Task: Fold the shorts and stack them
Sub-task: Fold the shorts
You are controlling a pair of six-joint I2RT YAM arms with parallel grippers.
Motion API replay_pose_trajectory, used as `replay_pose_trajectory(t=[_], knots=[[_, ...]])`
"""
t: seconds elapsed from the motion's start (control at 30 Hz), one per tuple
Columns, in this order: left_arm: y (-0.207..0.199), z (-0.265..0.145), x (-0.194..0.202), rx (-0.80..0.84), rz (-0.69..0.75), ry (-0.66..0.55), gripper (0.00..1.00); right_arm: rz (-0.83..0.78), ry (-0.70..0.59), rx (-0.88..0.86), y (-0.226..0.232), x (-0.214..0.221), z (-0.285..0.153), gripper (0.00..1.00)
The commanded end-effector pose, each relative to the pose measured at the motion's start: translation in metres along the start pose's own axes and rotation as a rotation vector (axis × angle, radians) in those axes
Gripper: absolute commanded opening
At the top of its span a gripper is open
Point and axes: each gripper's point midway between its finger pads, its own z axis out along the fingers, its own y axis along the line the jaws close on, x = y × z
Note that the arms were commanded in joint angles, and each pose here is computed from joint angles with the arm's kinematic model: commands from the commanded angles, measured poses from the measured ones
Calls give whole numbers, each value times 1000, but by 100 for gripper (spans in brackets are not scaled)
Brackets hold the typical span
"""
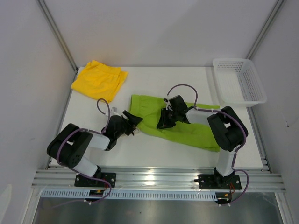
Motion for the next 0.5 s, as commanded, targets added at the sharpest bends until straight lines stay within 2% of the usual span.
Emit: replay_pose_trajectory(t=[0.0,0.1,0.23,0.37,0.47], knots=[[59,0,3,-195,37,-18,75,27,102,92,-28,36,13,27],[61,0,-1,-205,50,-37,63,25,110,98,-31,39,14,27],[65,0,-10,-234,75,-81,61,18,122,100,-32,43,14,26],[65,-1,-23,-246,94,-145,77,17,129,102,-34,47,14,26],[64,-4,-31,-251,94,-175,81,16,132,102,-36,49,13,26]])
